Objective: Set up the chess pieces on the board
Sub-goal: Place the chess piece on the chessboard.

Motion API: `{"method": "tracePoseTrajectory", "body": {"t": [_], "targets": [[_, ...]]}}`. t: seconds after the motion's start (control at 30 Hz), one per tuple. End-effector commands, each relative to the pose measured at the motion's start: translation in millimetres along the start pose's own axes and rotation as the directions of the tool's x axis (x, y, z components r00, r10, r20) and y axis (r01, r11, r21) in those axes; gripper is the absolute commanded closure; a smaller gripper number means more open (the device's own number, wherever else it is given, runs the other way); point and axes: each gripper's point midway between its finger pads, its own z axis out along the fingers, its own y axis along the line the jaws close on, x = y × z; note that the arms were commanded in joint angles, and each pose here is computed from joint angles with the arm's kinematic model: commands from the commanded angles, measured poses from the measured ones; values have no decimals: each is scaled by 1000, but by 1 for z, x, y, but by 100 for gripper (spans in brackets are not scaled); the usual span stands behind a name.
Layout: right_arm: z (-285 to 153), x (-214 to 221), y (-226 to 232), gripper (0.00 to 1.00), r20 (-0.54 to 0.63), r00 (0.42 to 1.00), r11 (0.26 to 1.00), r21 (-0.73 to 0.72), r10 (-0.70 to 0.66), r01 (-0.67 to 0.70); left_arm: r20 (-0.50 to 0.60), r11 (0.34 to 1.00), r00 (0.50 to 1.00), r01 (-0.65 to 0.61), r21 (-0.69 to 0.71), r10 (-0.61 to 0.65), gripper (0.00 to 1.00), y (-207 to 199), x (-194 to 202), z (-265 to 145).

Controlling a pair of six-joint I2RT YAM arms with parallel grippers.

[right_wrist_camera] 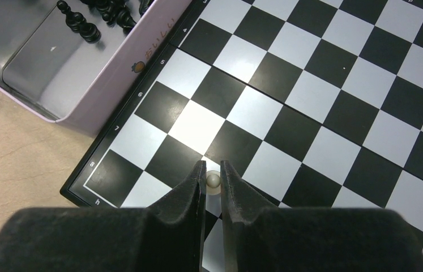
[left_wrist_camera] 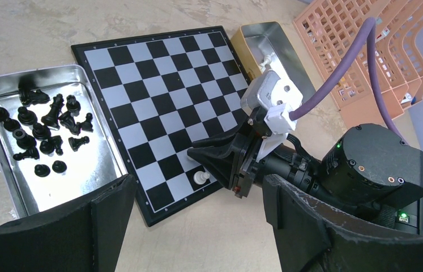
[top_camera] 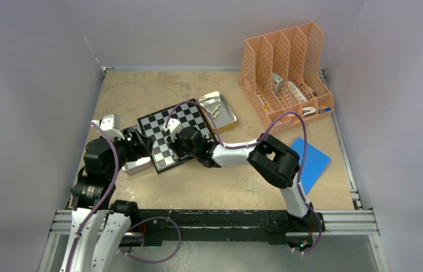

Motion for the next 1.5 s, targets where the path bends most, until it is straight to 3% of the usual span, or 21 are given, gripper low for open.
{"method": "tracePoseTrajectory", "body": {"t": [0.0,1.47], "targets": [[3,-24,2,83,51,999,1000,0,-14,14,39,1000,999,5,18,-6,18,-6,-12,-1],[6,-15,9,82,-19,999,999,-39,32,-32,41,1000,999,7,10,-8,18,-5,-12,-1]]}}
